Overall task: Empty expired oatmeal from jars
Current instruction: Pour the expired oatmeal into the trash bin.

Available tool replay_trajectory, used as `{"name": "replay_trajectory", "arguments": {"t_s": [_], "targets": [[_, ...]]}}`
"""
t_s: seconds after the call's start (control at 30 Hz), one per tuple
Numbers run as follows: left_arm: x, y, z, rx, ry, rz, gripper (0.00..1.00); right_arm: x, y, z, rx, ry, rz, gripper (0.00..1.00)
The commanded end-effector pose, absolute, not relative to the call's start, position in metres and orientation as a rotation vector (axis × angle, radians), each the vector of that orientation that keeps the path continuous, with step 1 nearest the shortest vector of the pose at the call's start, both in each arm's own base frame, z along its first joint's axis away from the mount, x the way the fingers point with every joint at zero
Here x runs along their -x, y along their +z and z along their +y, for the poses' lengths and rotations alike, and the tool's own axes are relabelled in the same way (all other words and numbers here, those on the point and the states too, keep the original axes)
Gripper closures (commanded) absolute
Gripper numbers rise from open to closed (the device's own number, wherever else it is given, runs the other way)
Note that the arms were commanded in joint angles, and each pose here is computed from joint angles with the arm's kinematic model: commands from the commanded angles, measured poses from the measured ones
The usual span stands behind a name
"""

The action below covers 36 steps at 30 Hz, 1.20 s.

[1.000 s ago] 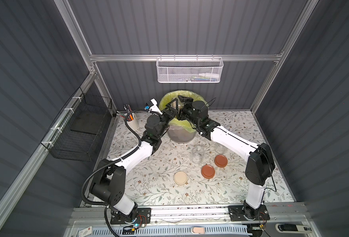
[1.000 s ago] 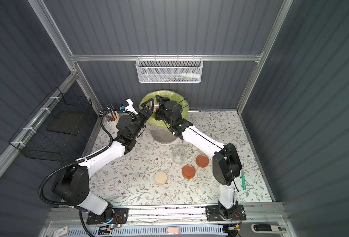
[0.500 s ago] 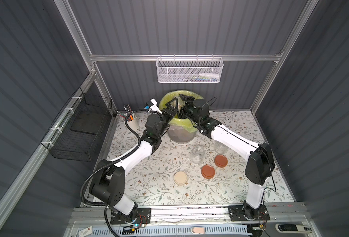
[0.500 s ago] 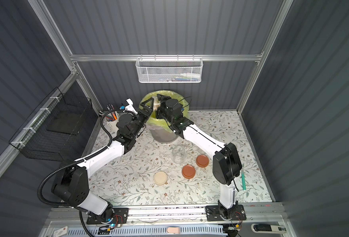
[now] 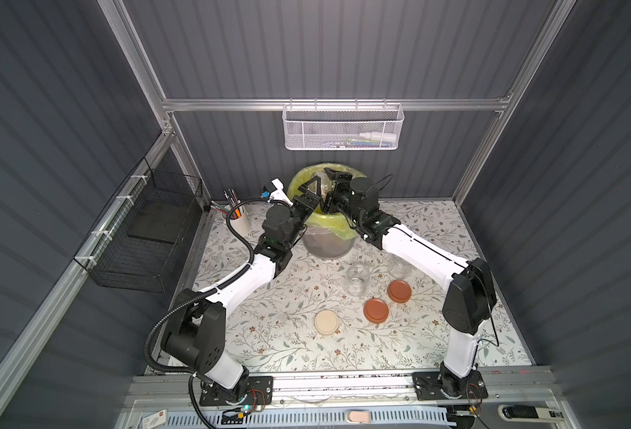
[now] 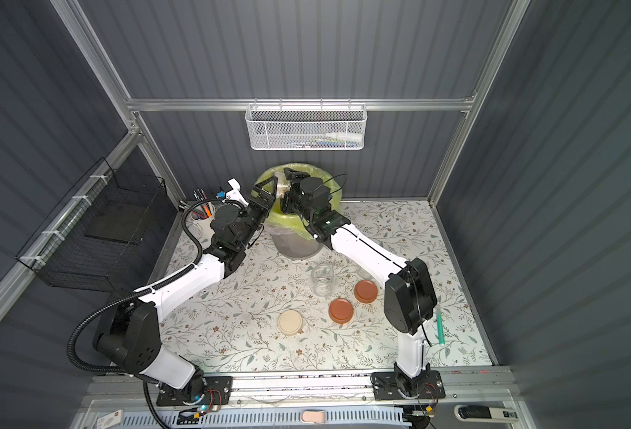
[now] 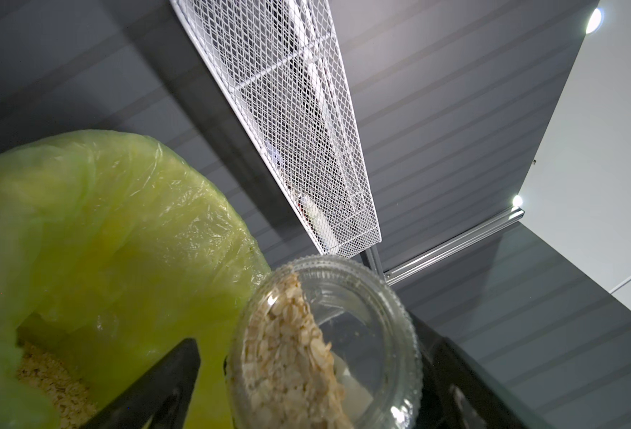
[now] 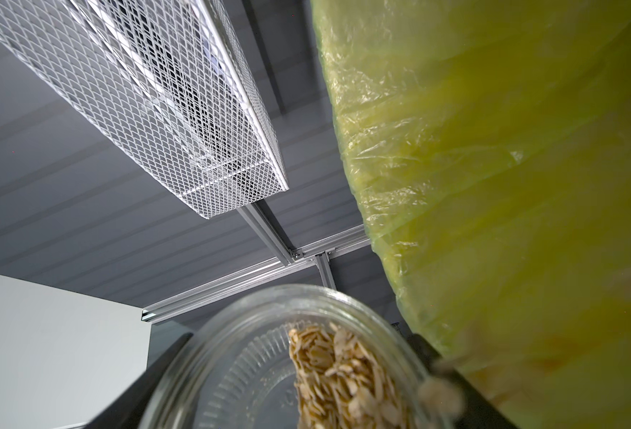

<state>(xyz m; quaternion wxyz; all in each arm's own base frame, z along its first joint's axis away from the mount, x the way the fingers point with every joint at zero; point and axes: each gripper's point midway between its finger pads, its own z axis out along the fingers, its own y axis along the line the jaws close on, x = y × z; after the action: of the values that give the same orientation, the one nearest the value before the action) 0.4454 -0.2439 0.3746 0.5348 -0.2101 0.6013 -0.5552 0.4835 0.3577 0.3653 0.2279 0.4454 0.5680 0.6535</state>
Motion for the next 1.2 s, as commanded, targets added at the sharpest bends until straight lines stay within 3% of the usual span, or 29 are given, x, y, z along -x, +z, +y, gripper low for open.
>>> {"name": "replay_trajectory", "arguments": {"t_s": [0.0,0.37,1.17], "targets": [[-0.452,0.361,-0.249,0.579,-1.326,1.506,0.00,-0.487,0.397,0.360,-1.178,1.899,1.478,0.49],[-0.462,0.351,-0.250,0.697,-1.261,1.643,0.00,-0.490,0.395,0.359,-1.218,1.915,1.459,0.49],[-0.484,0.362,-0.262,0.600,-1.278,1.526,0.00,-0.501,0.397,0.363,-1.242,1.953,1.441,0.49]]}}
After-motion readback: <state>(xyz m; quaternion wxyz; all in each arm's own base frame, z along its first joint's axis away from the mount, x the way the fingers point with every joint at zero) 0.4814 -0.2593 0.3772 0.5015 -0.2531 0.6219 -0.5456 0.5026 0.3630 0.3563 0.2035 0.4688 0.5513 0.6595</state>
